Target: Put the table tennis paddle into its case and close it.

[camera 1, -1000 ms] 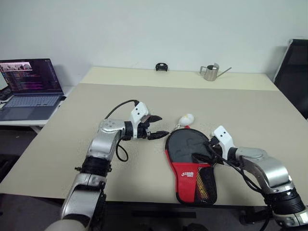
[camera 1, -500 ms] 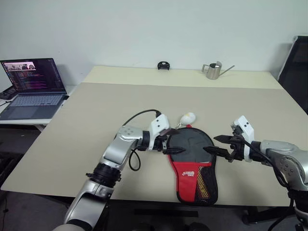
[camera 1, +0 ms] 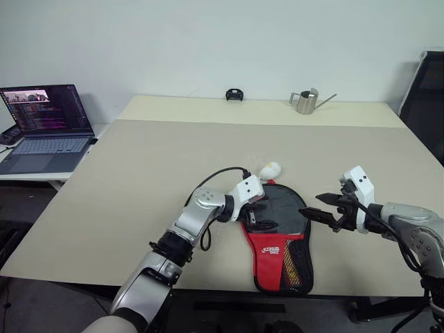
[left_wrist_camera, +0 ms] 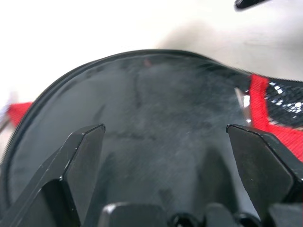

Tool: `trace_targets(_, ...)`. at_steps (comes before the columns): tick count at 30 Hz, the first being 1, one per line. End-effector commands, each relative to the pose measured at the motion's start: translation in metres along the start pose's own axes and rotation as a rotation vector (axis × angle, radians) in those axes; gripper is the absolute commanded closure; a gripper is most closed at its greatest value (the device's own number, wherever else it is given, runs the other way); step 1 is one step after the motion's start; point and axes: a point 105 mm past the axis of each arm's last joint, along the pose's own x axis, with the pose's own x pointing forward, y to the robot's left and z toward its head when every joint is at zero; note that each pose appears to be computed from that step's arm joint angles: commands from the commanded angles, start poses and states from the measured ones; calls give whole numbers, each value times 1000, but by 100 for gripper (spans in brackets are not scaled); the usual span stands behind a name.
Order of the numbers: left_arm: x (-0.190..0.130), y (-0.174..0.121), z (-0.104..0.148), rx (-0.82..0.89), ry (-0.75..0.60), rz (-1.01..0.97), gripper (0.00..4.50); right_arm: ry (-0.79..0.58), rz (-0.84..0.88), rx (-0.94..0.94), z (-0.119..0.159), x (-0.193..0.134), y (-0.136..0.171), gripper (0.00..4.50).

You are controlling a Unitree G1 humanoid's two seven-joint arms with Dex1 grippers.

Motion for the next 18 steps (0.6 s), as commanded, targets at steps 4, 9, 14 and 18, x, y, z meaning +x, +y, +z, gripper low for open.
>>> trace_targets(4, 10, -8, -4, 33, 13, -33, 2, -37, -7, -41, 11, -7, 4, 0)
trace_targets(9, 12, -12, -19, 0, 32, -45, 2, -63, -23, -50, 22, -7, -3, 0)
trace_targets(14, 12, -13, -27, -9, 45, -41, 2, -126, -42, -39, 46, 2, -14, 0)
trace_targets(18, 12, -16, -29, -13, 45, -44, 2, -179, -62, -2, 69, 19, -27, 0)
